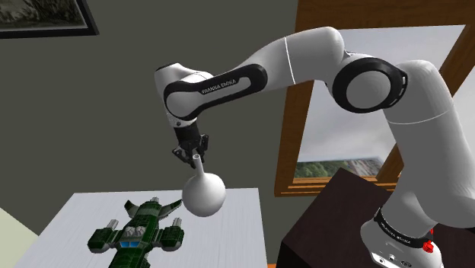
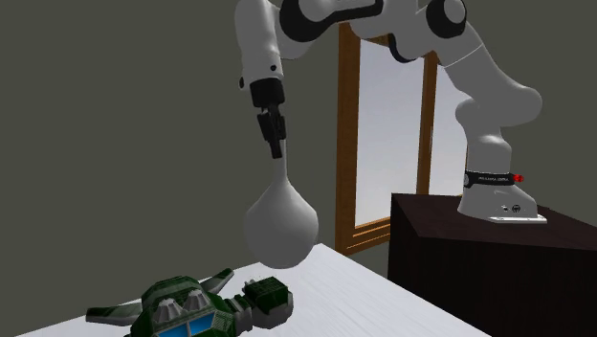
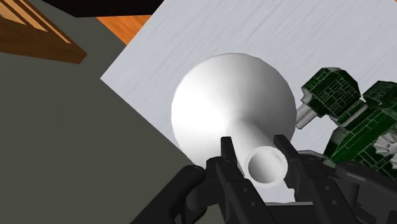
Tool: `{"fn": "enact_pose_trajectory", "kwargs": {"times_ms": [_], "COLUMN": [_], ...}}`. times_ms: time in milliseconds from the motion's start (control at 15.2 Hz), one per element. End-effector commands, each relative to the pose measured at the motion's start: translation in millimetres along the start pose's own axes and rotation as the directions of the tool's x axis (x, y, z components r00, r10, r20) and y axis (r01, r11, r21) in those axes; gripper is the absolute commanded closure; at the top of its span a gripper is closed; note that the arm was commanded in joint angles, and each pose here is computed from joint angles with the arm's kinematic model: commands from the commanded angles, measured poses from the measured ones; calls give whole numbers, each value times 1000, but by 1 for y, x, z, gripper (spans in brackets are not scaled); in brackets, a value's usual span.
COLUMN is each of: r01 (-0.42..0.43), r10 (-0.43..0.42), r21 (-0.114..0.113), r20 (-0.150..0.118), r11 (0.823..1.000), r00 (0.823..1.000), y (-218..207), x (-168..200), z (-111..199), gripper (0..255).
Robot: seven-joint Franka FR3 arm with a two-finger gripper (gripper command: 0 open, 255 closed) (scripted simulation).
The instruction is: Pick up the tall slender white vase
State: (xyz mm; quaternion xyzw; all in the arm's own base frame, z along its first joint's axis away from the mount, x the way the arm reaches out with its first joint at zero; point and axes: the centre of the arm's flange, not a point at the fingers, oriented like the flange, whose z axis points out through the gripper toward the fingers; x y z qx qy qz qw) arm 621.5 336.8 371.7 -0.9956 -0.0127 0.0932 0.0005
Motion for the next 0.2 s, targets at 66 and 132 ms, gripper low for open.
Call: {"fn": "enact_pose_trajectory", "kwargs": {"times_ms": [66,132], "r01": [0,0], "r10": [0,0], "r21": [1,1], "r20": [-1,-1], "r11": [1000,1000], "r00": [1000,1000], "y": [0,0], "x": [-4,-4], "z": [-11,-11], "gripper": [255,255]}}
